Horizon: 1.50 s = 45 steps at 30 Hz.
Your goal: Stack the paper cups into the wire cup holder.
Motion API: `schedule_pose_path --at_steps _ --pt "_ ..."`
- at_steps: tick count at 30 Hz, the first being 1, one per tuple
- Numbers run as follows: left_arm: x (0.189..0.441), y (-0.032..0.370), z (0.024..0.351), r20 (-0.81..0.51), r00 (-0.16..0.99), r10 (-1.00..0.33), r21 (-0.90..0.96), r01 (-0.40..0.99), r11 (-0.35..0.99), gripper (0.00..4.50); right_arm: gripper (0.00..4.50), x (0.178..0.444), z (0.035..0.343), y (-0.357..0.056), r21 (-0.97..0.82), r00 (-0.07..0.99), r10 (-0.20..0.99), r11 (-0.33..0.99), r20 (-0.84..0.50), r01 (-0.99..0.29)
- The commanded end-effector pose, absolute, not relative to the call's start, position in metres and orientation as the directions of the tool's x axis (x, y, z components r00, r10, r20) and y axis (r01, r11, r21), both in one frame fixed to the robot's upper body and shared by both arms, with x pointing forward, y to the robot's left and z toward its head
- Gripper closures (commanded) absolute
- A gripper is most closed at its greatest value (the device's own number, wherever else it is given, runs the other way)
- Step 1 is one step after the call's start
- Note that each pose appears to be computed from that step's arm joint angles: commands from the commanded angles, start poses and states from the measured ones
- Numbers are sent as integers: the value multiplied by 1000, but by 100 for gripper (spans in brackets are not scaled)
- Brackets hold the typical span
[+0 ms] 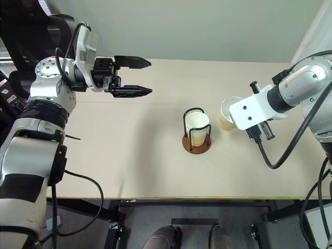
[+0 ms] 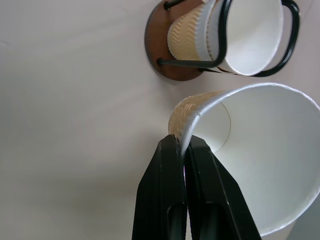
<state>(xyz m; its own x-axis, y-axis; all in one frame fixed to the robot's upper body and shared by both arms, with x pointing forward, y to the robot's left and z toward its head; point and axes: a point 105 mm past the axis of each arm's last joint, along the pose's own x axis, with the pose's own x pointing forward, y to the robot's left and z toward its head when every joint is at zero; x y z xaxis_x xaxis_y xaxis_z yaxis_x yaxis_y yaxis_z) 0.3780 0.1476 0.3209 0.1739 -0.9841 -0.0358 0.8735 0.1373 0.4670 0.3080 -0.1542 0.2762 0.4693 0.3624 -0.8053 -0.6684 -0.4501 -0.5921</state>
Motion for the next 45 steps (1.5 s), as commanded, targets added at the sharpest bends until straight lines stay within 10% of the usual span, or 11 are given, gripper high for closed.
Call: schedule_pose_path --at_steps 1,22,45 --pt "373 148 340 -6 153 -988 526 841 127 0 443 306 290 -152 -622 503 366 -463 -783 -632" --pt "375 149 334 -15 167 -986 498 856 138 0 443 314 325 -99 -696 489 497 -477 -717 -536" --pt "370 164 316 -99 181 -978 451 885 118 0 443 308 298 -78 -641 369 538 -506 -758 -578"
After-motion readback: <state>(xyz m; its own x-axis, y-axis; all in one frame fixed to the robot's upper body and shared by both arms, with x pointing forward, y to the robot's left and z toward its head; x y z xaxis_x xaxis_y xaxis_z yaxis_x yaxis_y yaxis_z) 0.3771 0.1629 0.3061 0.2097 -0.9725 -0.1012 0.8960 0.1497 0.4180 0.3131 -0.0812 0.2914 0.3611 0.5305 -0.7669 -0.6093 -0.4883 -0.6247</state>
